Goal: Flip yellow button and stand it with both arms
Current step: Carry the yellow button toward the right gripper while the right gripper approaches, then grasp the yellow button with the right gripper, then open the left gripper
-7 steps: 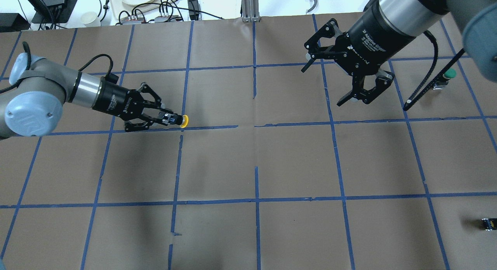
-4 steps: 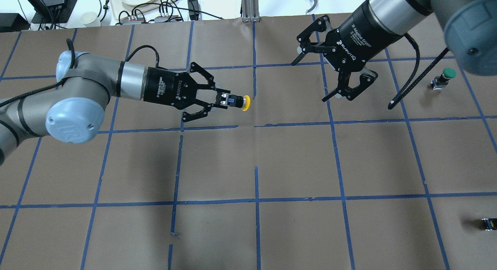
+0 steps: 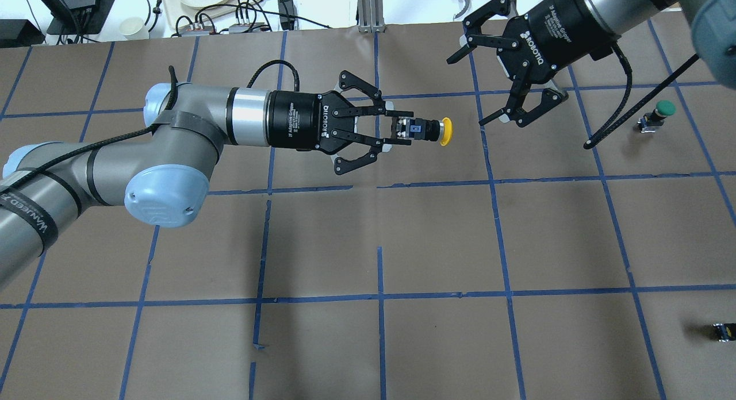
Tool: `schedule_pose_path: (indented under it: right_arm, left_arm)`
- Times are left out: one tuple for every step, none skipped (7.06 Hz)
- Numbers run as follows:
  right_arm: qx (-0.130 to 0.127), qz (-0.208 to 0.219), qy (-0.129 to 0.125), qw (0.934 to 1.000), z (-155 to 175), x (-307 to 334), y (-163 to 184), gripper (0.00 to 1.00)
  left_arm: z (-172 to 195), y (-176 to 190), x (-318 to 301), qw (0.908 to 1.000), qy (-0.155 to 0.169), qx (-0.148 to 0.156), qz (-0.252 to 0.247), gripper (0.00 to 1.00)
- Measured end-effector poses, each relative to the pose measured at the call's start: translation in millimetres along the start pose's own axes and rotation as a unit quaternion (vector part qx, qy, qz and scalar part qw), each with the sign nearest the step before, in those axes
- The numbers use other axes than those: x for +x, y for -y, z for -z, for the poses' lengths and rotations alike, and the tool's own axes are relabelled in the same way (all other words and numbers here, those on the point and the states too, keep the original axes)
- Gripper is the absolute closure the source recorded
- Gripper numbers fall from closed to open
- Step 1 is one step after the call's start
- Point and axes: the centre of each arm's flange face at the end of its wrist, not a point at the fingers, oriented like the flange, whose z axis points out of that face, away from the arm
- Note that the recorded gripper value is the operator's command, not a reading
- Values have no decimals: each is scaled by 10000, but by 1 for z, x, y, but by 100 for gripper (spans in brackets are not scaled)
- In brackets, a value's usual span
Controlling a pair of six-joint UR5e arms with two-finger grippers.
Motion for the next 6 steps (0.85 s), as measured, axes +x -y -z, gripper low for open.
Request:
schedule_pose_path:
  right_arm:
    - [-10,-118,23,9999,2,1,1,0]
    - [-43,-283,-3,9996,1,3,1,0]
    - [-117,-444,-83,9989,-2,6,1,0]
    - [-227,-581,-149,9979,-4,10,0,0]
    - [-329,-667,-117,9972,-3,9,-3,0]
    - [-391,-716,-49,9967,0,8,-8,0]
  left_arm:
    - [-2,-3,2,9998,-122,-143,-75,90]
    - [-2,-4,5,9992,-257,-287,-143,90]
    - [-2,-4,7,9981,-400,-443,-146,90]
    - [-2,2,9,9970,-518,-569,-96,90]
    - [-2,9,11,9962,-590,-645,-44,90]
    - [-2,14,12,9954,-645,-705,-16,89]
